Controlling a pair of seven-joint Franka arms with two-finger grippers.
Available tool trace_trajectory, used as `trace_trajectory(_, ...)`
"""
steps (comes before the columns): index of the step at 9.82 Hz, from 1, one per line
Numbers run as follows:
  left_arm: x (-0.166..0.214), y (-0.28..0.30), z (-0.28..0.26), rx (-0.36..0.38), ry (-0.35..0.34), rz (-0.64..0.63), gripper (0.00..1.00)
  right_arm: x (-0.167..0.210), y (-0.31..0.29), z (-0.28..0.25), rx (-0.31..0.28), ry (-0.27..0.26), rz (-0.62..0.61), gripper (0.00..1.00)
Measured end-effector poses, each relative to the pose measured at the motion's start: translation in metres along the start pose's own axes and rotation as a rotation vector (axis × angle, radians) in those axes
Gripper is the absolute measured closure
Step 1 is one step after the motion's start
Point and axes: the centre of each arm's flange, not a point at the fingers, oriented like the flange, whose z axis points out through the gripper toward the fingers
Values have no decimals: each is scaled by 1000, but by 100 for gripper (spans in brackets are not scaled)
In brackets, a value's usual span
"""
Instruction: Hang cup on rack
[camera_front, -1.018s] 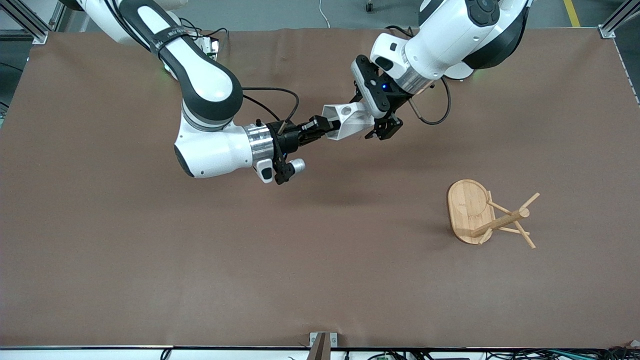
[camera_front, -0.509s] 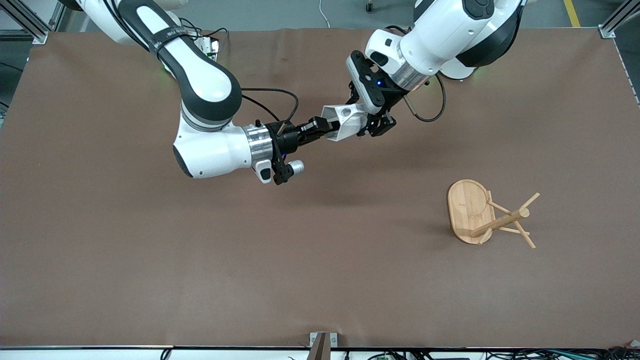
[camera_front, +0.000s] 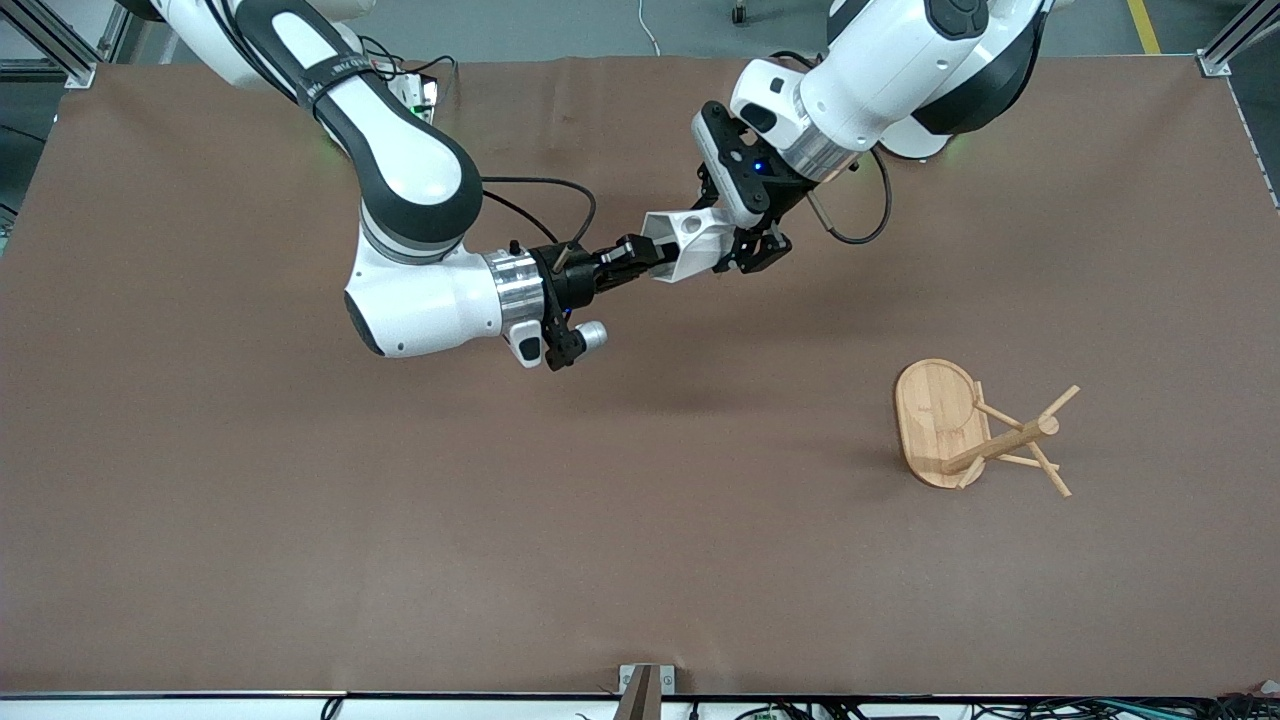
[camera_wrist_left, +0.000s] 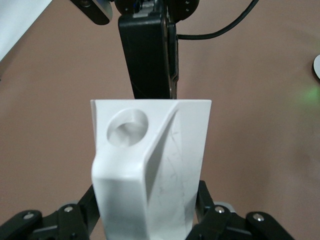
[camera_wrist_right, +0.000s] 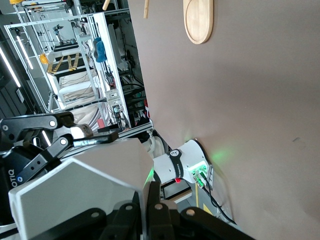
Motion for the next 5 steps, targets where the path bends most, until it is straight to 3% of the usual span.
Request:
trace_trajectory(1,1,4,3,-7,1,4,23,-4,-1,-5,-36,-48,-26,82)
trace_trajectory(3,3,5,4,-10,2,9,23,-6,-10,-15,-143,-60,-92,54)
trace_trajectory(5,2,0,1,-4,5,6,23,-4,-7,-23,-161,-51,-93,23)
